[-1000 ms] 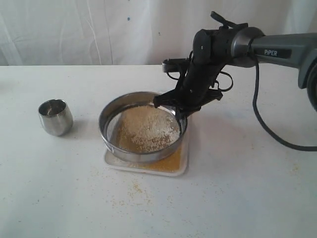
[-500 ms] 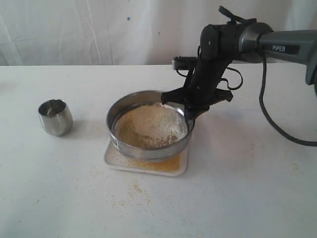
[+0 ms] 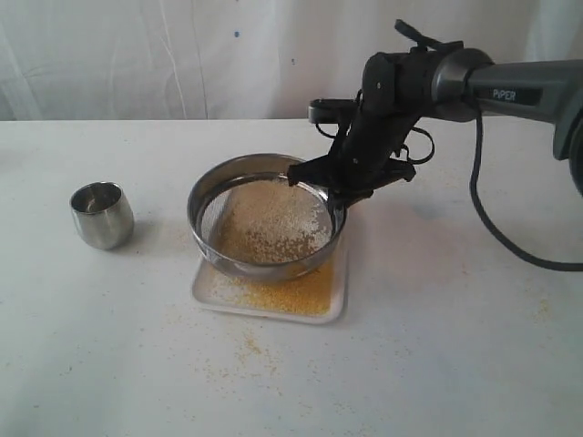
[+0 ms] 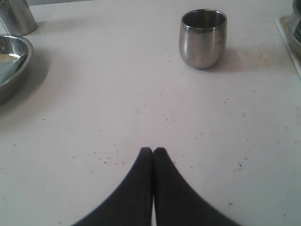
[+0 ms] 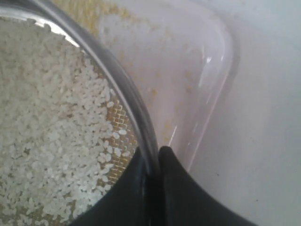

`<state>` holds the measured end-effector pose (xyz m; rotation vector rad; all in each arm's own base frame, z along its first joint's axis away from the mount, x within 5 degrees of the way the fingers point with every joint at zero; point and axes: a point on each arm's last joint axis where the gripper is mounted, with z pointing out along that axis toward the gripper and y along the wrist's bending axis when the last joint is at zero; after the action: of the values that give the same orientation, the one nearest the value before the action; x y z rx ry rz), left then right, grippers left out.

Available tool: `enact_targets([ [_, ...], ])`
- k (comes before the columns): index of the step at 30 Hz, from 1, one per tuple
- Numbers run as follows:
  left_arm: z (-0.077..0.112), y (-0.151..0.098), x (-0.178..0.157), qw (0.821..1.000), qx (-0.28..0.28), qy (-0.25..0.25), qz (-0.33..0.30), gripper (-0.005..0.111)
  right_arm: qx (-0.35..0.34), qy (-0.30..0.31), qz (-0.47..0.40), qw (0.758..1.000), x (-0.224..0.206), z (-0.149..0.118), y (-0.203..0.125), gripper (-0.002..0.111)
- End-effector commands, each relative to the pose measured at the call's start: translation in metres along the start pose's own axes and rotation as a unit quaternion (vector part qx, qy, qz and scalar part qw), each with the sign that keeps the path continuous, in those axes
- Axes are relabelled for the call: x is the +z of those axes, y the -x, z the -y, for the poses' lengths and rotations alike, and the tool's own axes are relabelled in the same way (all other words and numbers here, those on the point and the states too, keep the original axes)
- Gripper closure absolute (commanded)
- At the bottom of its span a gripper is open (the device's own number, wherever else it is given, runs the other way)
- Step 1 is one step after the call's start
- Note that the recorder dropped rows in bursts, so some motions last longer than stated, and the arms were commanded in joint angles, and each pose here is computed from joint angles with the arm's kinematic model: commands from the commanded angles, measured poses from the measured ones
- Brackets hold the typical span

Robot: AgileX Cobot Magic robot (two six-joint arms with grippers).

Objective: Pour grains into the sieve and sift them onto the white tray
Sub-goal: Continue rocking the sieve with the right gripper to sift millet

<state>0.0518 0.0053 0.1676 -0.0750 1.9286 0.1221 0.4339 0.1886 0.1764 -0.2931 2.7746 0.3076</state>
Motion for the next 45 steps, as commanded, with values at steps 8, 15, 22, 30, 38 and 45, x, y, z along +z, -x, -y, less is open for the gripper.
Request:
enact_targets([
  [8,0.000,-0.001,0.000,1.000,-0.003,-0.003,0.001,0.107,0.048,0.021,-0.002,0.999,-0.018,-0.010,0.001,0.108],
  [15,0.000,-0.001,0.000,1.000,-0.003,-0.003,0.001,0.107,-0.038,-0.025,0.056,0.997,-0.017,-0.002,0.011,0.108],
  [22,0.000,-0.001,0.000,1.000,-0.003,-0.003,0.001,0.107,0.029,-0.035,-0.101,0.994,-0.023,0.002,-0.017,0.108],
  [30,0.000,-0.001,0.000,1.000,-0.003,-0.003,0.001,0.107,0.057,-0.021,-0.102,0.993,-0.022,0.000,-0.017,0.108],
  [38,0.000,-0.001,0.000,1.000,-0.003,-0.003,0.001,0.107,0.072,0.011,-0.038,0.997,-0.019,-0.005,-0.005,0.108],
  [45,0.000,-0.001,0.000,1.000,-0.003,-0.003,0.001,0.107,0.036,-0.022,0.025,0.999,-0.002,0.005,0.006,0.108],
])
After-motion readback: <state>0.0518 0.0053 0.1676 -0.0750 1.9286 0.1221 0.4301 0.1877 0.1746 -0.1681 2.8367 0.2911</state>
